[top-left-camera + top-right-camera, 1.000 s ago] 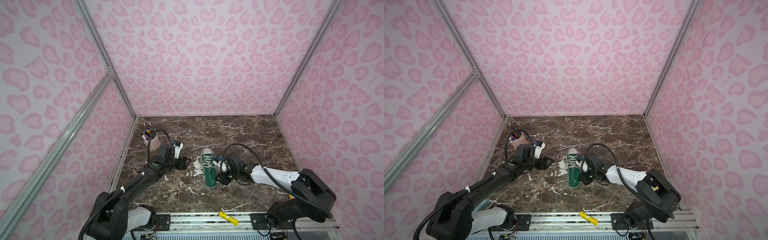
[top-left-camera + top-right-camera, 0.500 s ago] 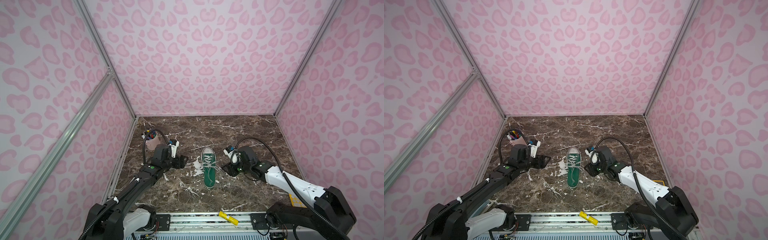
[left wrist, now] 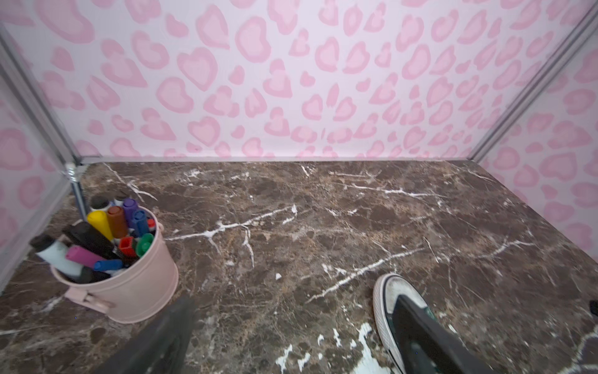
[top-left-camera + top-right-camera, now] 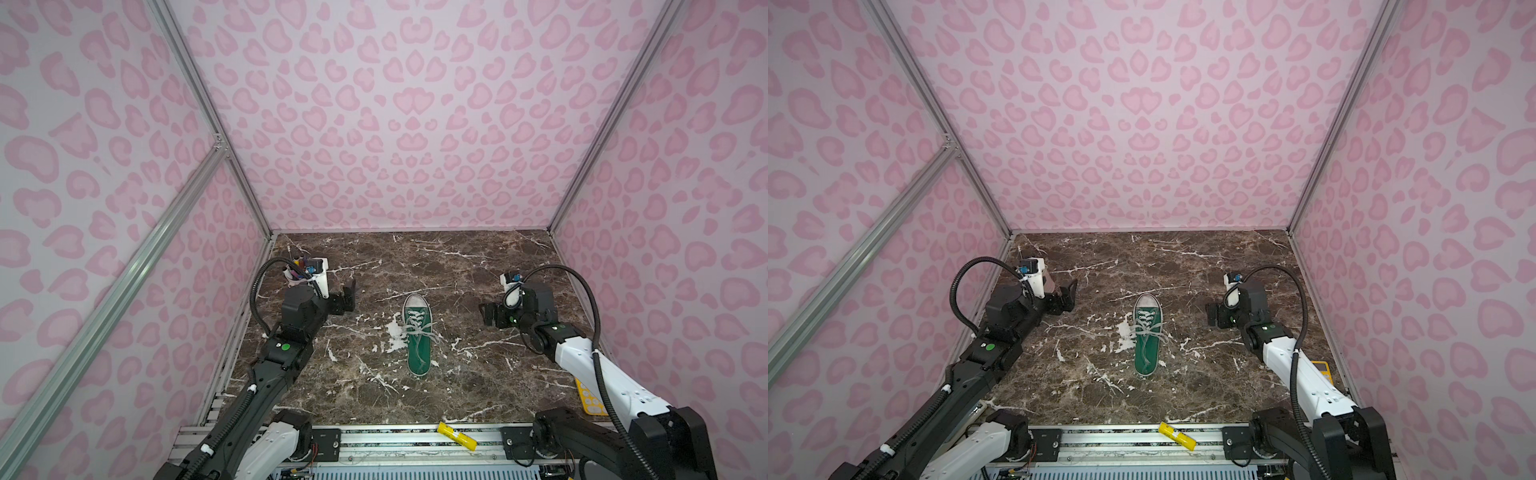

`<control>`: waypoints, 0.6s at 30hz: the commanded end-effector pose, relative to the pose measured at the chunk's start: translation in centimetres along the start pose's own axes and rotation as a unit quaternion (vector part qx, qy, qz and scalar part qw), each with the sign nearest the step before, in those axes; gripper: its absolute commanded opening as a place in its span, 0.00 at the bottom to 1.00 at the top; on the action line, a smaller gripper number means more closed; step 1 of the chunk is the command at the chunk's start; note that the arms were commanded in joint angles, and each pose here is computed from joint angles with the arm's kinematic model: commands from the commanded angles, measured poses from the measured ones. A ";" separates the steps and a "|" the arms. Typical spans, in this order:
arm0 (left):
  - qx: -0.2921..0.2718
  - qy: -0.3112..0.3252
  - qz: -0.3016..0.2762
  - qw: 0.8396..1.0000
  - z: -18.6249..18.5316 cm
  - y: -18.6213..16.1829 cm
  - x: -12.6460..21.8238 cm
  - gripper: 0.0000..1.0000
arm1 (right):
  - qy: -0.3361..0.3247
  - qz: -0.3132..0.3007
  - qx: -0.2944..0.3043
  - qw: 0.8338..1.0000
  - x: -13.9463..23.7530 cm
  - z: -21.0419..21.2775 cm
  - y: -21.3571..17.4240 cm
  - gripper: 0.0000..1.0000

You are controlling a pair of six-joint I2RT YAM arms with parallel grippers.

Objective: Tie the shoes

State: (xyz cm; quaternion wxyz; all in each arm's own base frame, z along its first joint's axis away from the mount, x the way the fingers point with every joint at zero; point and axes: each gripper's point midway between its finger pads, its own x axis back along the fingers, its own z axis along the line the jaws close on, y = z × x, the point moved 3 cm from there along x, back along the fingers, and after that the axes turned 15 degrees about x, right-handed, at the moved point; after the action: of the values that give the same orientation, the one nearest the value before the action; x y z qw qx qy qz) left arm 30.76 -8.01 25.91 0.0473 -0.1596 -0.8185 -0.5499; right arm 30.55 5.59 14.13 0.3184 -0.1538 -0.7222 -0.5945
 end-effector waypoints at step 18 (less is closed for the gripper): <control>-0.044 0.232 -0.095 0.967 9.6 -2.8 -3.2 0.97 | -0.272 -0.125 -0.028 0.954 -2.8 -9.3 -0.2 0.99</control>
State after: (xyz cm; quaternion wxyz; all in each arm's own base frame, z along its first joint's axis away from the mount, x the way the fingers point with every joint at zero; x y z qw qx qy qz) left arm 33.57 -1.30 17.86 0.1965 0.0169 -0.7726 -0.6035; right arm 34.35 -2.34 11.29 0.0763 -0.2431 -0.7704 -0.5845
